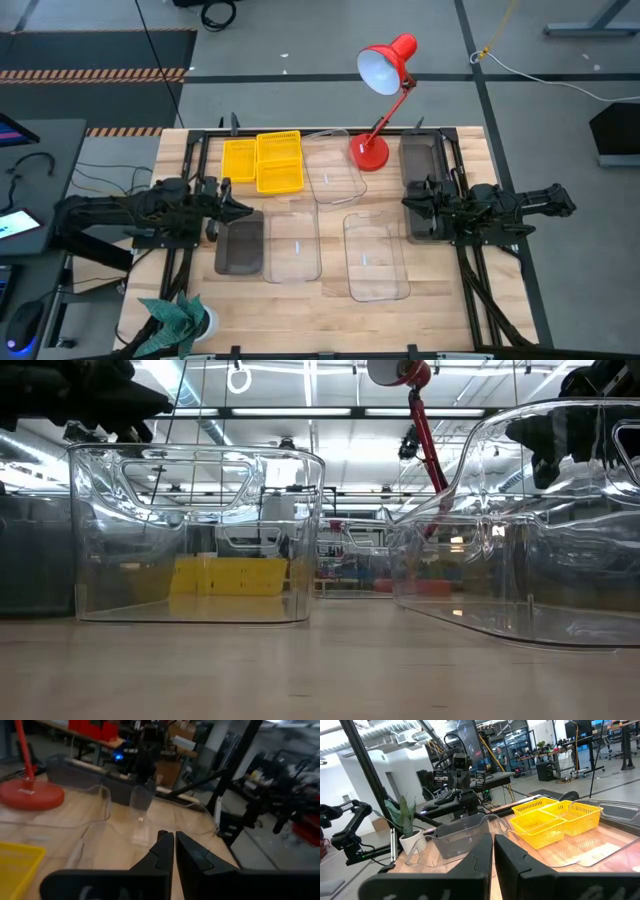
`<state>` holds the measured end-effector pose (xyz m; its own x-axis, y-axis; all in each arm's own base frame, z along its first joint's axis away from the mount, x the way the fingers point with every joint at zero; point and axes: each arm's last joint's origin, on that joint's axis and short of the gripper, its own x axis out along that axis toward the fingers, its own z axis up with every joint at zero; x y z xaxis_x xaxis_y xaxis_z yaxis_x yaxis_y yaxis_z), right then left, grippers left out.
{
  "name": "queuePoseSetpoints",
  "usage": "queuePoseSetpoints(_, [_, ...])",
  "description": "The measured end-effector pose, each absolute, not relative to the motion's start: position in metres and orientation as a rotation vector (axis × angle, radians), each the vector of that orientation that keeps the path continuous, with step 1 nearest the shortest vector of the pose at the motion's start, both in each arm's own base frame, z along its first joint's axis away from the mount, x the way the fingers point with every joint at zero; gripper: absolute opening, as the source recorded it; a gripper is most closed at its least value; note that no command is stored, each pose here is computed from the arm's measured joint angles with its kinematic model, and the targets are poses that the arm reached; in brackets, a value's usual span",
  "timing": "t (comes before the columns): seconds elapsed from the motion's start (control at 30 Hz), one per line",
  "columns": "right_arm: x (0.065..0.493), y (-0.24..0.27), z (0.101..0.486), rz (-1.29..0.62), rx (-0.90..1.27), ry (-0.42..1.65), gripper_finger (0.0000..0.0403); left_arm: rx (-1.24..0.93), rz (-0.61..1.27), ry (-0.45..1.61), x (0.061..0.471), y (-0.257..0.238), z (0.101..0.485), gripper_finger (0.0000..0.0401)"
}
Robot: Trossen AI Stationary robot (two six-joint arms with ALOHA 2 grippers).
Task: Stack baskets by color
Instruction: Stack the left yellow bin on the bottom right yellow bin
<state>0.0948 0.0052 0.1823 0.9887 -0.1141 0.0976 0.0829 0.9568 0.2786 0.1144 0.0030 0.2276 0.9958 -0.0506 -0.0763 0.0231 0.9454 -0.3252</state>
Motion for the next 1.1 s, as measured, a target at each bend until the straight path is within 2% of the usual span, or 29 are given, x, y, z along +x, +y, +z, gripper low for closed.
queuePoseSetpoints(0.2, [0.095, 0.005, 0.182, -0.1, 0.278, -0.113, 0.0023, -0.294, -0.02, 0.167, 0.109, 0.002, 0.249, 0.0023])
queuePoseSetpoints(0.57, [0.095, 0.005, 0.182, -0.1, 0.278, -0.113, 0.0023, -0.356, -0.009, 0.314, 0.099, -0.004, 0.261, 0.0023])
queuePoseSetpoints(1.1, [0.095, 0.005, 0.183, -0.099, 0.279, -0.12, 0.0023, -0.314, -0.037, 0.654, 0.124, -0.02, 0.275, 0.0023])
